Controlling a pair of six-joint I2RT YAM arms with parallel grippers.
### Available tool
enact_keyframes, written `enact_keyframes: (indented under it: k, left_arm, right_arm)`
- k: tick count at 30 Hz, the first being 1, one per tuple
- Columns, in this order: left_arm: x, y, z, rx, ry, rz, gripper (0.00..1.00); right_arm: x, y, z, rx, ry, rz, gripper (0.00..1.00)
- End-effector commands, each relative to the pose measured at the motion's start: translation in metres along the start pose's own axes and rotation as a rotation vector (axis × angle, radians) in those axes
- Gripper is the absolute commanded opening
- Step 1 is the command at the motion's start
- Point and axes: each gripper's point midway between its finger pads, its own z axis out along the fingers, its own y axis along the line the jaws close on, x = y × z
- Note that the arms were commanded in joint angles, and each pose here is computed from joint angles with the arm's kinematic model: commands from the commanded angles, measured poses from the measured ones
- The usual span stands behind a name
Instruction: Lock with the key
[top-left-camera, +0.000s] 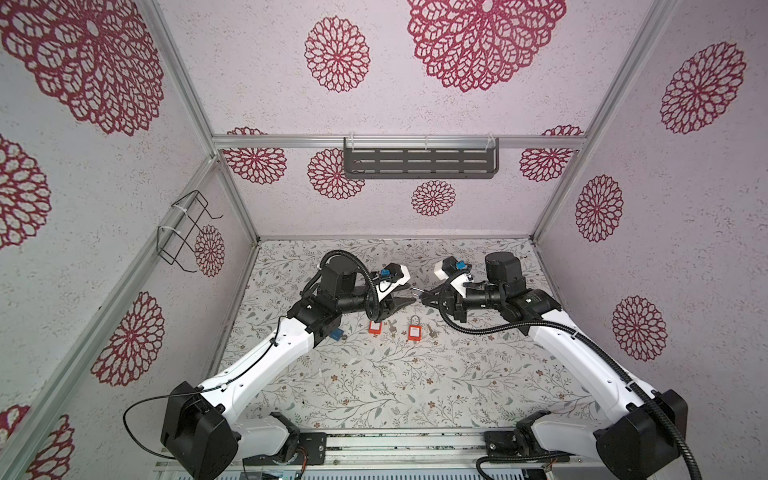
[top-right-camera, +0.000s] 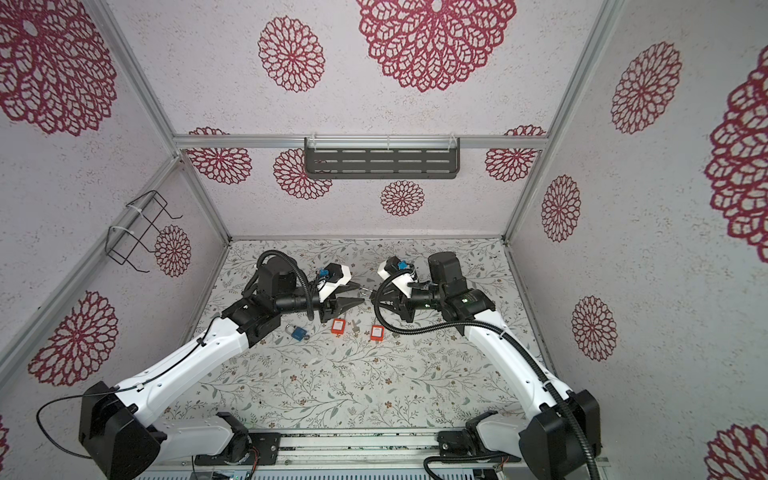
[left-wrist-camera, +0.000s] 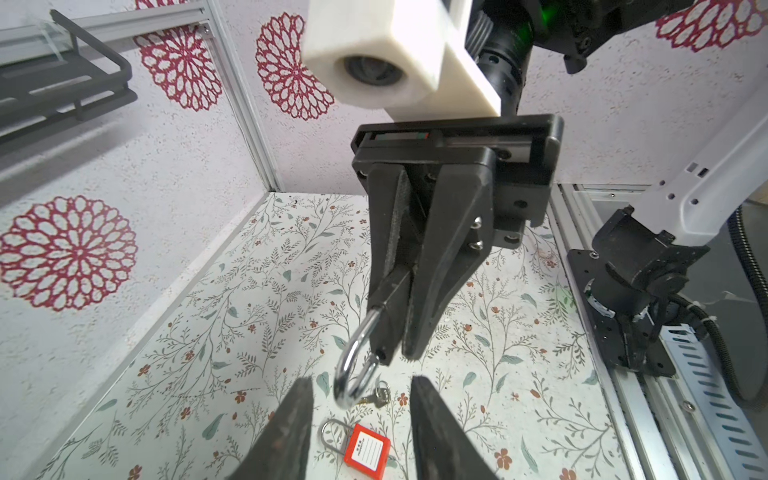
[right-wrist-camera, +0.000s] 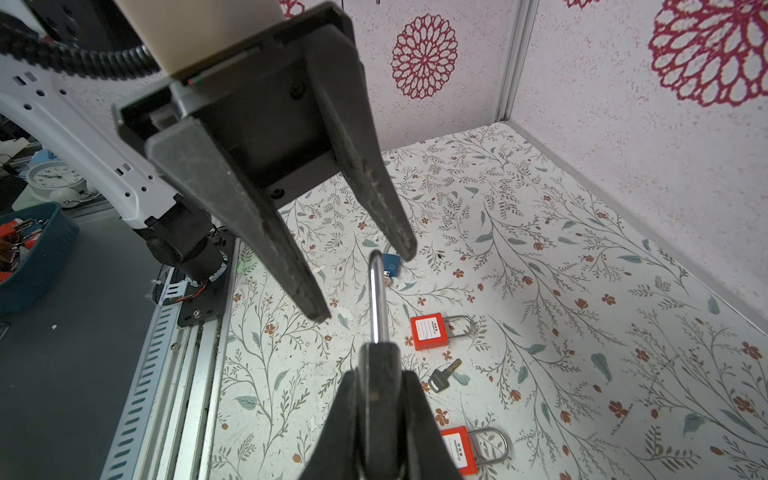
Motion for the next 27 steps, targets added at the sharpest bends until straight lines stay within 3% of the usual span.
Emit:
enact_keyframes:
  k: [1, 21, 27]
  left_arm:
    - [-0.0087, 0.0058, 0.0017, -0.034, -0.021, 0.023, 0.41]
    - [-0.0088, -0.0008, 0.0085, 0.013, -0.025, 0.020, 0.24]
    - [-0.0108, 0.0008, 0.0074, 0.003, -0.028, 0.021, 0.27]
  right_arm:
    - [-0.0216, 0.0048, -0.0101, 0.004, -0.050, -0.049, 0.00]
    - [-0.0182, 0.0049, -0.0089, -0.001, -0.044, -0.036, 0.00]
    - [-0.0148, 0.0040, -0.0079, 0.000, -0.035, -0.028, 0.00]
